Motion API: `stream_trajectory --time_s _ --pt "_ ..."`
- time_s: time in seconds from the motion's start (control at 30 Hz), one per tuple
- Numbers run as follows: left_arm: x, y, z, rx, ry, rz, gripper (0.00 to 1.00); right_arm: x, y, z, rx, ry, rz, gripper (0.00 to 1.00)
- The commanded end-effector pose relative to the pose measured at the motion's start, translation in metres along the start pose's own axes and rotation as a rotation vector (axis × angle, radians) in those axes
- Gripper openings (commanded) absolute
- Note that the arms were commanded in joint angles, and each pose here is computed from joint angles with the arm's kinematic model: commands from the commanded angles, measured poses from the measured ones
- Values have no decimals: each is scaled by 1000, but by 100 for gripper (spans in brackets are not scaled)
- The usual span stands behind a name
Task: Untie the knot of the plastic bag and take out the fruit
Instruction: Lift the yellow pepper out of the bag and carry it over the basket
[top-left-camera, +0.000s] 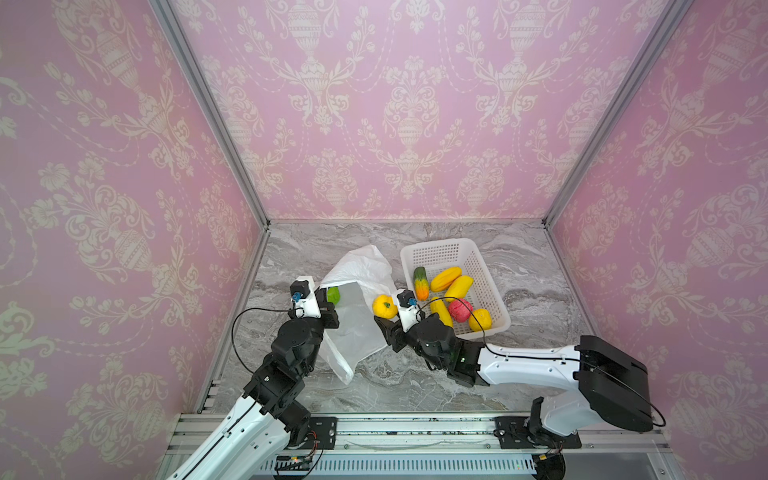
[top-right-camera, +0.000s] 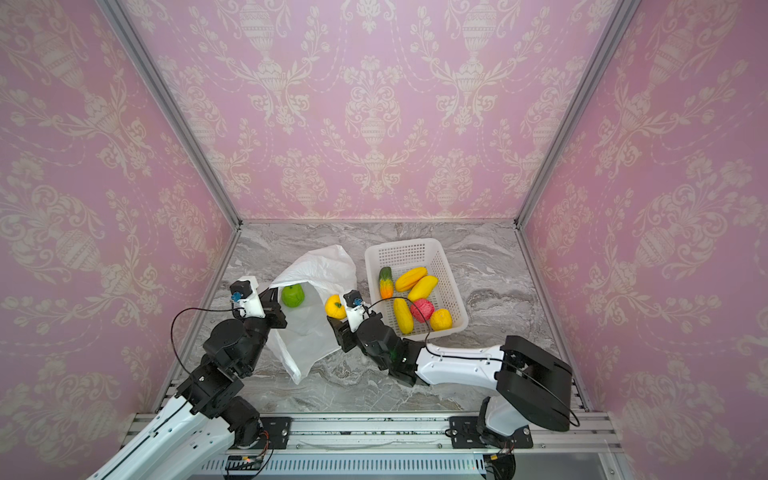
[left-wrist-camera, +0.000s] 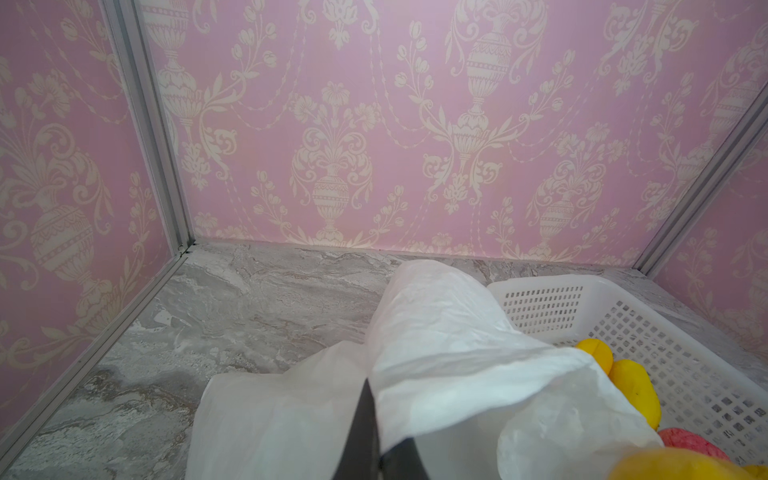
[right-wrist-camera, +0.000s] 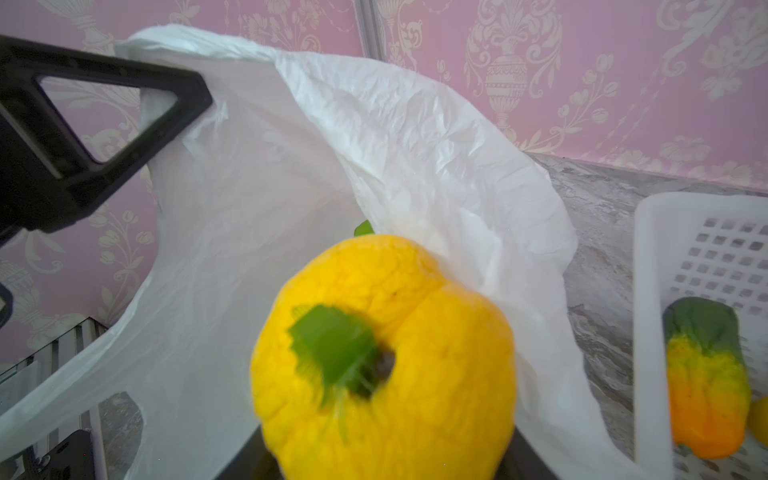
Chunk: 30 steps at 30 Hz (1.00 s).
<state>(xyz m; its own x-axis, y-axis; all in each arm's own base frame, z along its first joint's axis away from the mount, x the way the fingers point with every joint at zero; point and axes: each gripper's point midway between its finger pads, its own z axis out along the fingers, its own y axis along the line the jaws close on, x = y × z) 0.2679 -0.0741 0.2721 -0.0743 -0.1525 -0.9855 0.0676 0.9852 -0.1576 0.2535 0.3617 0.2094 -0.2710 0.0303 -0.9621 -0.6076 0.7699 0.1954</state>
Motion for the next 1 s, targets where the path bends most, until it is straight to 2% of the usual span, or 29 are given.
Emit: stream_trajectory --time_s 0.0,0.17,0.33,0.5,0.77,0.83,0.97 --pt "-13 -1 -1 3 -31 11 0 -15 -31 -17 101 -69 -10 35" --pt "-12 0 -2 4 -32 11 0 -16 -80 -32 222 -76 45 35" --pt "-13 -1 -2 7 -34 9 0 3 -144 -32 393 -12 172 34" --pt "-13 -1 -3 10 -32 9 0 39 -193 -15 488 126 302 32" --pt "-14 -1 -3 10 -32 9 0 88 -221 29 523 386 335 34" --pt "-14 -1 -3 11 -34 7 0 98 -227 34 528 414 355 38" --pt "-13 -1 -2 9 -32 10 0 113 -237 39 519 449 404 65"
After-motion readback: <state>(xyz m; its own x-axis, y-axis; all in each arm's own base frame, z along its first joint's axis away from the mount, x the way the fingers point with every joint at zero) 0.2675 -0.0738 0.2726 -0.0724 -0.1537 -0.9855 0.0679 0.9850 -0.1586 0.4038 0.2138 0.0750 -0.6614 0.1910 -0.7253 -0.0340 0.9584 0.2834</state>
